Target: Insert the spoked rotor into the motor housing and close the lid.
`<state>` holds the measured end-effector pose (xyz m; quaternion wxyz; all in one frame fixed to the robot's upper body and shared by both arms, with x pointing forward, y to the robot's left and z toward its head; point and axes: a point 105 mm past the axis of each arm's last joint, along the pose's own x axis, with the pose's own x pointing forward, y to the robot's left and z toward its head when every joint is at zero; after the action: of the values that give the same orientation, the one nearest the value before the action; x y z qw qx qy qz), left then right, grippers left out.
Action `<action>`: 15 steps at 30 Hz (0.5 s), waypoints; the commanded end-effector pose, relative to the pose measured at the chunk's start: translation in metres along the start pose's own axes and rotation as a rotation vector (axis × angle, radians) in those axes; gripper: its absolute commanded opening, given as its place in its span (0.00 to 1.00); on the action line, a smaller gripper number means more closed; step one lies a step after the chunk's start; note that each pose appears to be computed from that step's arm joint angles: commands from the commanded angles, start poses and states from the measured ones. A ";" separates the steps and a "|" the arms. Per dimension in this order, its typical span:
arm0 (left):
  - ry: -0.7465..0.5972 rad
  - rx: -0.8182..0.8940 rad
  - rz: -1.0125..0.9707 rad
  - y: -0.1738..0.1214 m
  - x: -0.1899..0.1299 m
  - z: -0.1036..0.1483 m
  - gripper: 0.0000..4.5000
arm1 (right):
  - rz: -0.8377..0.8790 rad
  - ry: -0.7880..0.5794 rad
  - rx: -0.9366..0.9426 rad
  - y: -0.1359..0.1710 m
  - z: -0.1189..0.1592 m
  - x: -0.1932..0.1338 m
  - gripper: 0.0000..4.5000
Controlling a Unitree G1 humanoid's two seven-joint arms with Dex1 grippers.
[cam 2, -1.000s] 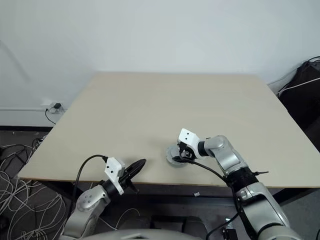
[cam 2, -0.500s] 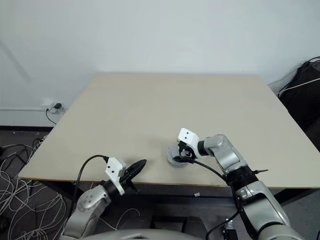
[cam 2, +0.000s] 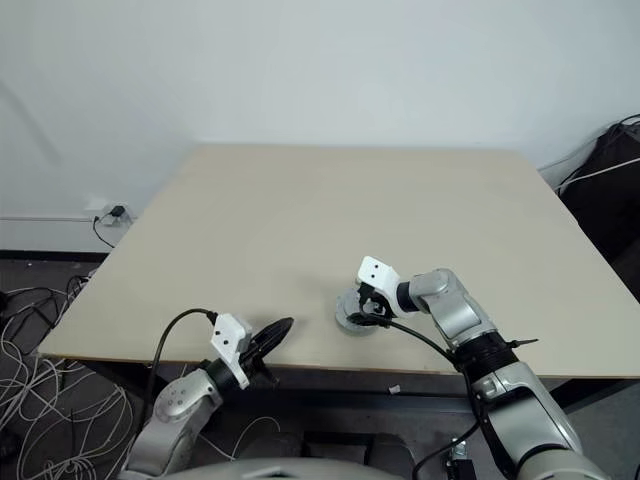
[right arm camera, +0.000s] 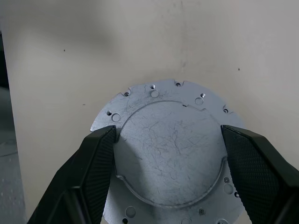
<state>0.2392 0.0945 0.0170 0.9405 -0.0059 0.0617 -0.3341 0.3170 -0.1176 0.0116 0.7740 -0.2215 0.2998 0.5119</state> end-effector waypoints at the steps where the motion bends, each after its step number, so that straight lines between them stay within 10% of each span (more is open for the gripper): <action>1: -0.028 0.004 0.037 0.012 0.012 0.012 0.00 | -0.014 0.137 0.046 0.004 -0.036 0.004 0.73; 15: 0.055 -0.203 -0.057 0.028 0.070 0.020 0.00 | -0.012 0.102 0.043 0.014 -0.032 0.010 0.73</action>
<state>0.3044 0.0754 0.0173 0.9264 -0.0804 0.1288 -0.3446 0.3134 -0.1134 0.0081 0.7837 -0.2206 0.2899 0.5031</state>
